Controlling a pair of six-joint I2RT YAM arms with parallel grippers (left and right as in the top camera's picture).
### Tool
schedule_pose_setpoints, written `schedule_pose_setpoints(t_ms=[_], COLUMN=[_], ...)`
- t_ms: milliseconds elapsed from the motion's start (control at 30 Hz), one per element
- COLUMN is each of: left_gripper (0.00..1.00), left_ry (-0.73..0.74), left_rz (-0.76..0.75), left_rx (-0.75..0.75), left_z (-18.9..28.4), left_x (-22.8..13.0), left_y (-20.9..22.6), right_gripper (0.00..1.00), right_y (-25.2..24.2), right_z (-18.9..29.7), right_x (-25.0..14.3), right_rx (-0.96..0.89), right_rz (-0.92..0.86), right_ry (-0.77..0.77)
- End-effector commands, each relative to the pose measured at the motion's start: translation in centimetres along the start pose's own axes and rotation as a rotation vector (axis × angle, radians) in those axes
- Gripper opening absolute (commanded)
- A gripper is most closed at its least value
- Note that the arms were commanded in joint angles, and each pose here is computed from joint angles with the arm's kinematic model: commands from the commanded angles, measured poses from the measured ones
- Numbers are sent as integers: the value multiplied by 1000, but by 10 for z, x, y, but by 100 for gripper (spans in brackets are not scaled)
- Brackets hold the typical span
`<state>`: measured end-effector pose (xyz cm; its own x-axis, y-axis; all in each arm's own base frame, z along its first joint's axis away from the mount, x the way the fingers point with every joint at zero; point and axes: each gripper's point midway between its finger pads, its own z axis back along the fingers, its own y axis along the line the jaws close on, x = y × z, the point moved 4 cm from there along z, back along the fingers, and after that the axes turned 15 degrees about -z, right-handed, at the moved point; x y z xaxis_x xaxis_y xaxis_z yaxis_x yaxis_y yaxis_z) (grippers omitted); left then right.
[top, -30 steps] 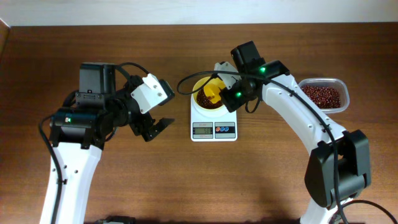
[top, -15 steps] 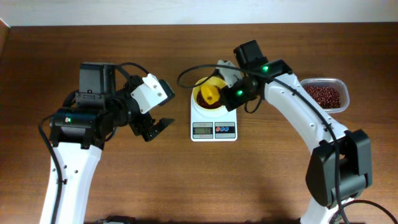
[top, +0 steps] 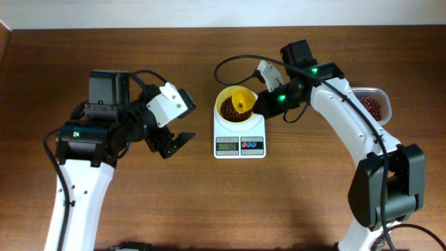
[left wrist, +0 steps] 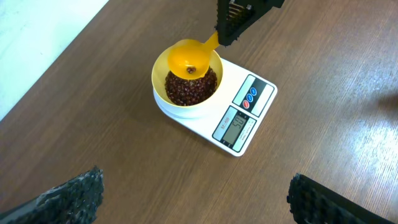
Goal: Scoop item into bowl and weigh 50g on scale
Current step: 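Tilt the scoop with the right gripper to pour beans into the bowl, then carry the empty scoop with the right gripper to the right front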
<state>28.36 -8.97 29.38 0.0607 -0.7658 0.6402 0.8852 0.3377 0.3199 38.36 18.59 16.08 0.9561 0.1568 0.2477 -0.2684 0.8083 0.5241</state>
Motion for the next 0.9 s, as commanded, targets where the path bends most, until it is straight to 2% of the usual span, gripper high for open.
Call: schedule_pose_setpoints(t_ms=[0,300,433,533,633,700,867], left_gripper=[99,99,99,99,99,99,99], left_ry=[-10,-10,-10,-10,-10,-10,-10], left_rz=[-3,-3,-3,-3,-3,-3,-3], left_rx=[15,15,15,15,15,15,15], left_z=[5,5,5,5,5,5,5], left_x=[5,5,5,5,5,5,5], left_y=[2,2,2,2,2,2,2], right_gripper=[4,4,4,4,4,4,4], right_y=[13,37,29,18,-16,-49,-117], right_z=[16,39,45,62,84,99,145], right_x=[8,20,29,40,44,42,22], right_rx=[42,125,129,207,211,149,85], right_rz=[17,66,11,-10,-94,-161,-370], right_ry=[-33,-93,-131,-181,-220,-244,-297])
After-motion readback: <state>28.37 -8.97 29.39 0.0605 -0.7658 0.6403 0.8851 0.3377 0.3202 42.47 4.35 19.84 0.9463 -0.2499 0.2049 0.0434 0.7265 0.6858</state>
